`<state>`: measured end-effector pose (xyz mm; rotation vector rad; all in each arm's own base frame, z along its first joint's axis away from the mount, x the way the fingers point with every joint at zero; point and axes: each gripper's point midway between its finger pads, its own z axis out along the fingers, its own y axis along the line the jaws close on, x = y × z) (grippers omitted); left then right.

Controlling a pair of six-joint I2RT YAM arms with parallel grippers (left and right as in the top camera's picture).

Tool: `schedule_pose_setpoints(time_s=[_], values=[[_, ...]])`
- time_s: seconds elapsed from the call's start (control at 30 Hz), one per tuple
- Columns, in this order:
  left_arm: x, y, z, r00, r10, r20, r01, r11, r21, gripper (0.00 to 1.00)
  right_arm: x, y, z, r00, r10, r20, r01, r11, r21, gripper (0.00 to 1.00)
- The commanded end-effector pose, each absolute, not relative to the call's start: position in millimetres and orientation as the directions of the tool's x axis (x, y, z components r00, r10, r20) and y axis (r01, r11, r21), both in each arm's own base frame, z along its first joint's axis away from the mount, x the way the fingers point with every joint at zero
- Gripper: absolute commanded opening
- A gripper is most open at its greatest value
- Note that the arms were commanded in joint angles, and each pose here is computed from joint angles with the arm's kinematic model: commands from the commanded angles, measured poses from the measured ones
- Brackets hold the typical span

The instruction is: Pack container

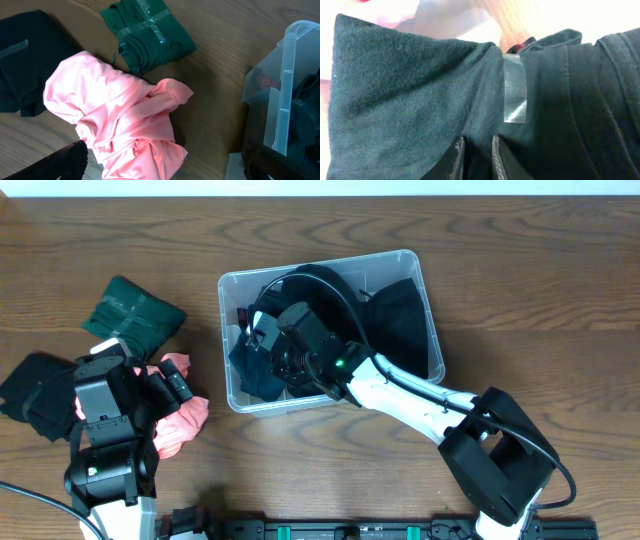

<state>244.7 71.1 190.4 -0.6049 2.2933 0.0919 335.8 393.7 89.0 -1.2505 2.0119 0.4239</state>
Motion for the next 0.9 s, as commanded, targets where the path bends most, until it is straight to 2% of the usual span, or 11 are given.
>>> schedule_pose_setpoints(time_s=[0.0,0.17,0.27,0.37,0.43,0.5,0.7,0.87], values=[[245.6,75.6,199.8,-0.581,-0.406,-0.705,-0.471,0.874,-0.115,0.98,352.8,373.4,107.7,-0.284,-0.636,-0.717,-0.801,0.568,-0.187,0.23],[245.7,75.6,199.9,-0.581,-0.406,-0.706,-0.471,0.874,-0.115,0.98,382.9,332.1,212.0,-0.215,-0.525,-0.823,-0.599,0.737,-0.313,0.33],[245.7,75.6,199.9,-0.581,-0.406,-0.706,-0.471,0.875,-0.115,0.98,399.0,280.1,246.2,-0.282,-0.427,-0.859,-0.43,0.857,-0.285,0.33],[245.7,75.6,199.9,-0.581,-0.406,-0.706,-0.471,0.875,-0.115,0.98,406.2,229.0,237.4,-0.426,-0.336,-0.84,-0.315,0.926,-0.211,0.28],[245.7,75.6,199.9,-0.581,-0.406,-0.706,-0.471,0.874,-0.115,0.98,412.4,189.4,222.1,-0.541,-0.207,-0.815,-0.185,0.975,-0.124,0.25],[245.7,75.7,199.8,-0.581,-0.406,-0.706,-0.471,0.875,-0.115,0.98,416.1,161.0,207.5,-0.613,-0.136,-0.778,-0.123,0.989,-0.077,0.2],[245.6,75.6,199.7,-0.581,-0.406,-0.705,-0.471,0.874,-0.115,0.98,394.7,138.4,168.8,-0.789,-0.088,-0.608,-0.194,0.975,0.111,0.14],[245.8,75.7,199.9,-0.581,-0.406,-0.706,-0.471,0.875,-0.115,0.98,351.6,131.0,142.2,-0.899,-0.112,-0.423,-0.191,0.97,0.149,0.14]])
